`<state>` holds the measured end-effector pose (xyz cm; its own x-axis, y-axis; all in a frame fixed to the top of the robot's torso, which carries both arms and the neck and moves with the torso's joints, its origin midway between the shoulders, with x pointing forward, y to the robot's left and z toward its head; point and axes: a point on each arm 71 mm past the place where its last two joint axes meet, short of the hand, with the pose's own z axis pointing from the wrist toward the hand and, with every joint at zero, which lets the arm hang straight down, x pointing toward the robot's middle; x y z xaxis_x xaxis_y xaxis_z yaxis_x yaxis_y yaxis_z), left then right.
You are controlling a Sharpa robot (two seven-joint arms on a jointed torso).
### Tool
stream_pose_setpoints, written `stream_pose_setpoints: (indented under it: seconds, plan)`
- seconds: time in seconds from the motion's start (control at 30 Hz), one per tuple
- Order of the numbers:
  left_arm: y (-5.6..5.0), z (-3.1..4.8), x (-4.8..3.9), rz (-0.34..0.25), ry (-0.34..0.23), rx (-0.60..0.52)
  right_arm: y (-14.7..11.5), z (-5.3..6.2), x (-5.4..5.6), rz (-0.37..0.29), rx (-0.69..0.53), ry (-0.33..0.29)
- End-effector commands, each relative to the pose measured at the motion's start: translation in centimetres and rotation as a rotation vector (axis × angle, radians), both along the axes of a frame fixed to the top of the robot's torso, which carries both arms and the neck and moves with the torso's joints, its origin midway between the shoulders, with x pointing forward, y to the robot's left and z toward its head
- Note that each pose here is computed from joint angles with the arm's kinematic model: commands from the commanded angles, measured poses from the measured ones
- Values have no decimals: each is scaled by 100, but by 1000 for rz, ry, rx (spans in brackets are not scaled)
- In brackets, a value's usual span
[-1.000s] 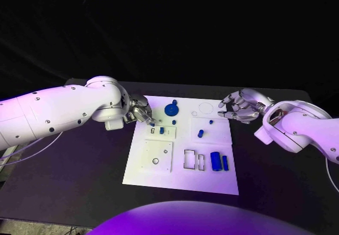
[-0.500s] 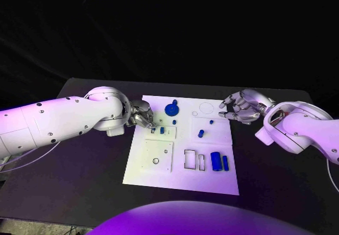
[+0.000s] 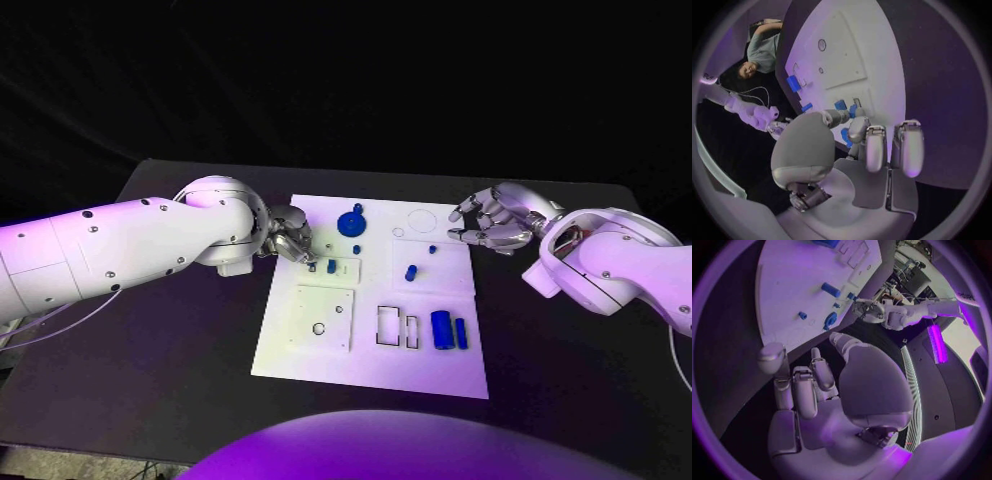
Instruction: Assemble the parts on the task board
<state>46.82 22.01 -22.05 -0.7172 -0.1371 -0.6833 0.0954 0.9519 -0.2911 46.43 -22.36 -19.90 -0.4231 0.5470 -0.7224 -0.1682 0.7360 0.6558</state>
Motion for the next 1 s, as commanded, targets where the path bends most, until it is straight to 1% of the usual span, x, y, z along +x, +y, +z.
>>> stream_pose_setpoints:
  seconds: [0.03,0.27,0.47,0.57,0.7,1.0]
  plan:
    - [-14,-22,-11,-23,29,29,9,2,-6,8,2,-6]
    - [-16,-34,7,-16,36,34,8,6,-6,7,6,-10]
    - [-36,-41,5,-22,45,36,7,9,-4,5,10,-13]
    - [-38,-42,6,-22,47,37,-2,17,2,-5,16,-25]
    - [-37,-45,10,-20,48,38,-17,31,16,-24,42,-38]
    - [-45,-46,10,-23,48,43,-22,34,33,-39,89,-32]
